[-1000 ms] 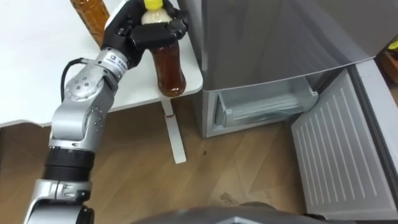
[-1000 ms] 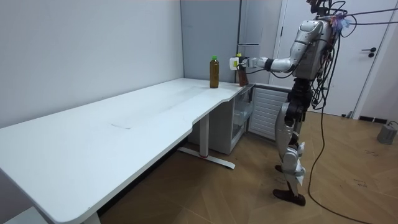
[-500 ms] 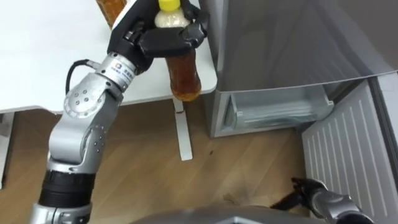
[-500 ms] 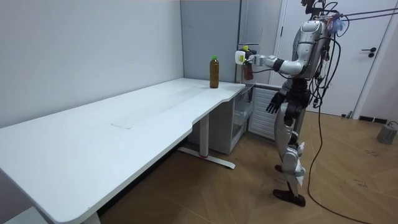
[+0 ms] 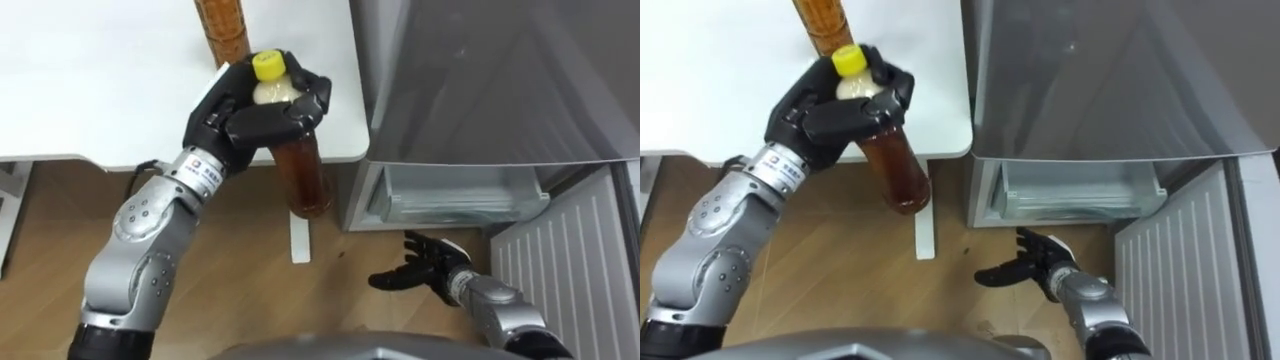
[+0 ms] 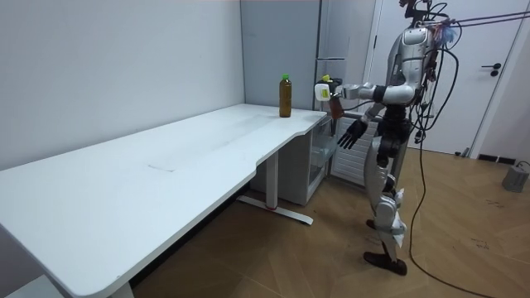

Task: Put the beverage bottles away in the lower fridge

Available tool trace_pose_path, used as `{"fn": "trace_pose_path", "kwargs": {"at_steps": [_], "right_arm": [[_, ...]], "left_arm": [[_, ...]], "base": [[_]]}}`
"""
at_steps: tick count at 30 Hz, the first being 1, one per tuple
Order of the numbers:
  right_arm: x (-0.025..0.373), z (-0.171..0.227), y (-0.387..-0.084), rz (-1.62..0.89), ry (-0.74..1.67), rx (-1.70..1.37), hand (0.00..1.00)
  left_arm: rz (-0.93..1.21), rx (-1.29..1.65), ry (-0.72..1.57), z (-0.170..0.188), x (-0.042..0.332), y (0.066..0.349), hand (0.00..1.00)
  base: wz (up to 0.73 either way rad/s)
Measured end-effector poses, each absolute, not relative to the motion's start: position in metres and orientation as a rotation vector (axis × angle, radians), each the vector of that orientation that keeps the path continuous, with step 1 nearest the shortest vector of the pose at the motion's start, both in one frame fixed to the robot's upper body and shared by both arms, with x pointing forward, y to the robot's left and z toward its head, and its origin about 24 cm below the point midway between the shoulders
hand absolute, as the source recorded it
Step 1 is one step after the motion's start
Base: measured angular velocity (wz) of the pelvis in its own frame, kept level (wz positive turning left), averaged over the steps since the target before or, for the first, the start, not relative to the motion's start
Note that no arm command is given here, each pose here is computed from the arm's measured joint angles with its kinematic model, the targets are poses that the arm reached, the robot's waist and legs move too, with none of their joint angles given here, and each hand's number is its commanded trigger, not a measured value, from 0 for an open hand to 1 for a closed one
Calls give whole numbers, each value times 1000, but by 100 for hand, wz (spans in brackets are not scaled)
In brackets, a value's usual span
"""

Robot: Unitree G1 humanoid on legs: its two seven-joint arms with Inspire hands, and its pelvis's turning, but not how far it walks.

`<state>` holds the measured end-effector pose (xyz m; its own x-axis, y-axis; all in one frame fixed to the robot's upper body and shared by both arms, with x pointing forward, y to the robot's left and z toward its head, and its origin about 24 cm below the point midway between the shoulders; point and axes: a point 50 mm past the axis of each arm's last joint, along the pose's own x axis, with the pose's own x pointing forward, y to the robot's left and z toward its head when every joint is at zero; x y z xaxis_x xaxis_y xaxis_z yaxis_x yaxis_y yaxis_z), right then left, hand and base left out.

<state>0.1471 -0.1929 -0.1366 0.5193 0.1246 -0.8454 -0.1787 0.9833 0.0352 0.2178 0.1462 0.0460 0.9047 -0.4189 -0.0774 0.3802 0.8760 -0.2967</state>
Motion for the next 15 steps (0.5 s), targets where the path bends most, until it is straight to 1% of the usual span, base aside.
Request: {"fn": "trace_pose_path", "kwargs": {"at_steps": [5, 8, 13, 15], "right_arm": [[152, -133, -187, 236, 971, -69, 0], [163, -123, -176, 324, 899, -82, 0], [177, -105, -161, 470, 793, -59, 0], [179, -102, -152, 536, 773, -51, 0]], "left_arm": [[-416, -283, 153, 43, 215, 146, 100], [-412, -289, 177, 38, 210, 146, 100], [-429, -247, 206, 32, 208, 145, 100], [-423, -219, 217, 28, 207, 149, 100]], "base": [[-1], [-12], [5], [-35]]}}
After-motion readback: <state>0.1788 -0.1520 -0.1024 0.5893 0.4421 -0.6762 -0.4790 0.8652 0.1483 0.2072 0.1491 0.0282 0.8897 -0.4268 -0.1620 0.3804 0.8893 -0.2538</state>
